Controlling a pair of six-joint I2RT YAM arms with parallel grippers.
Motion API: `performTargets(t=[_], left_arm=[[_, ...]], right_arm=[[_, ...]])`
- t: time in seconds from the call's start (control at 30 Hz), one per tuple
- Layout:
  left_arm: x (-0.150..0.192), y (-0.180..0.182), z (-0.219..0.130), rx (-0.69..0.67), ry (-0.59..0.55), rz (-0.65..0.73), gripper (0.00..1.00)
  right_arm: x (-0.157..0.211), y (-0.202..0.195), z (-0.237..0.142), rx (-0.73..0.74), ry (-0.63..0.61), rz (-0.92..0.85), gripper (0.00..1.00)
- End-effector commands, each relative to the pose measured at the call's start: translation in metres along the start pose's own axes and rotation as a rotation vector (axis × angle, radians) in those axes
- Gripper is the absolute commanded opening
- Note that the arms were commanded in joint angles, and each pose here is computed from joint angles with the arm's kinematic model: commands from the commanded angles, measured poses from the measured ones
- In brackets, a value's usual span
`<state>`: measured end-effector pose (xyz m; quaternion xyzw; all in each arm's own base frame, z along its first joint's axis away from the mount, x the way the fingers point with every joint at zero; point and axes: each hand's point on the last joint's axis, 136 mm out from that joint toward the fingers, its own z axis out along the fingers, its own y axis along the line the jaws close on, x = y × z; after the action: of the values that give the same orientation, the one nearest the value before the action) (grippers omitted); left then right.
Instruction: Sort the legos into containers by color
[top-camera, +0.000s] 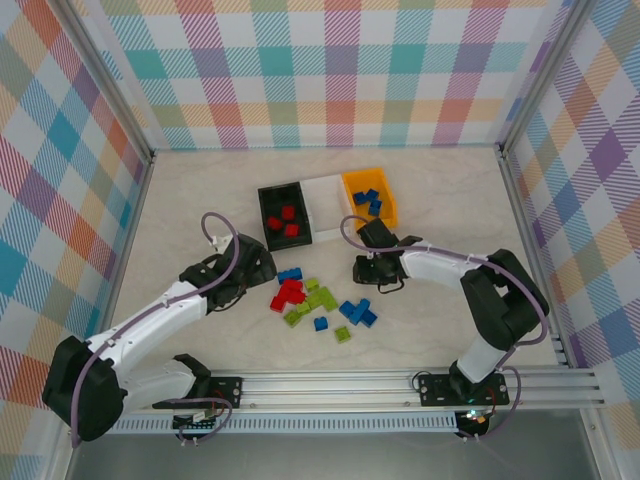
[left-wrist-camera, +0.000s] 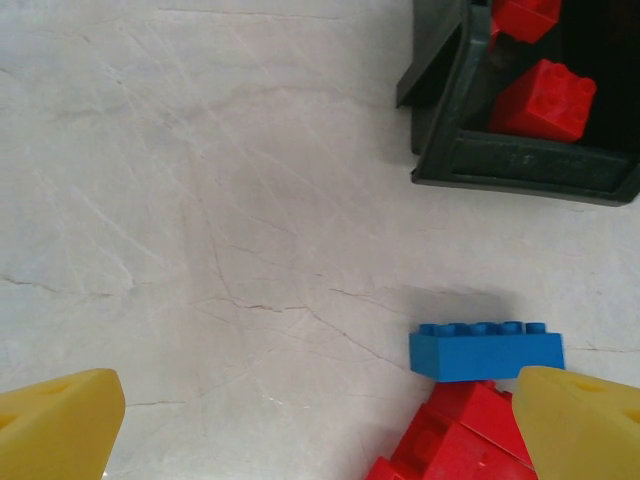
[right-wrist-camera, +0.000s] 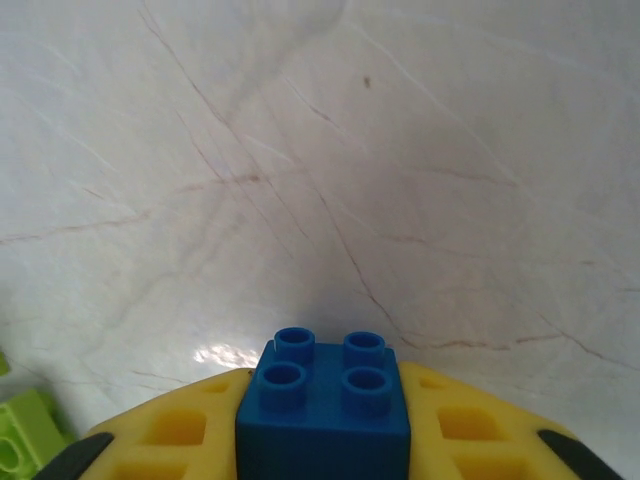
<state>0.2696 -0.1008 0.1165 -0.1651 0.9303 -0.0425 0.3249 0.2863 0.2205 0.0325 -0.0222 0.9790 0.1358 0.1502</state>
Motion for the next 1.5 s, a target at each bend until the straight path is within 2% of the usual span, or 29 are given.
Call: performTargets(t=[0.0,0.17,0.3,0.4,0.53,0.67,0.73,0.77,0.83,0.9,1.07,1.17,1.33,1.47], left_arm=[[-0.006,0.013,0.001,-0.063,-0.015,-0.022,1.00],[-0.007,0.008,0.010,-0.014,0.030,-0.078,1.00],[-0.011,0.001,0.008,0.017,0.030,-0.083,1.00],[-0.012,-0.003,0.004,0.040,0.034,-0.087,1.00],[-0.011,-0.005,0.000,0.058,0.042,-0.085,1.00],[-0.009,-0.006,-0.002,0.071,0.050,-0.078,1.00],[-0.008,-0.004,-0.003,0.067,0.056,-0.075,1.00],[-0.007,-0.004,-0.004,0.068,0.061,-0.074,1.00],[-0.006,-0.004,-0.005,0.071,0.064,-0.068,1.00],[-0.006,-0.004,-0.006,0.073,0.064,-0.062,1.00],[-0.007,-0.007,-0.008,0.089,0.063,-0.052,1.00],[-0.003,-0.015,-0.005,0.135,0.080,-0.037,1.00],[0.015,-0.027,0.000,0.165,0.167,0.030,1.00],[0.036,-0.035,0.006,0.162,0.241,0.110,0.87]], right_arm=[[-0.015,0.012,-0.016,-0.026,-0.057,-0.027,0.23],[-0.054,0.024,-0.055,-0.042,-0.178,-0.066,0.15],[-0.111,0.018,-0.088,-0.036,-0.299,-0.043,0.16],[-0.155,0.006,-0.097,-0.018,-0.357,-0.005,0.17],[-0.198,0.002,-0.081,0.009,-0.363,-0.002,0.19],[-0.223,-0.003,-0.056,0.040,-0.341,0.023,0.20],[-0.230,-0.005,-0.044,0.050,-0.322,0.040,0.24],[-0.231,-0.004,-0.039,0.046,-0.311,0.044,0.29],[-0.232,-0.002,-0.034,0.034,-0.299,0.051,0.48],[-0.233,0.001,-0.039,0.019,-0.310,0.049,0.55],[-0.232,0.009,-0.075,-0.020,-0.376,0.027,0.58],[-0.217,0.011,-0.091,-0.061,-0.383,0.028,0.61],[-0.165,0.012,-0.096,-0.077,-0.337,0.003,0.61],[-0.122,0.003,-0.090,-0.080,-0.290,0.007,0.61]])
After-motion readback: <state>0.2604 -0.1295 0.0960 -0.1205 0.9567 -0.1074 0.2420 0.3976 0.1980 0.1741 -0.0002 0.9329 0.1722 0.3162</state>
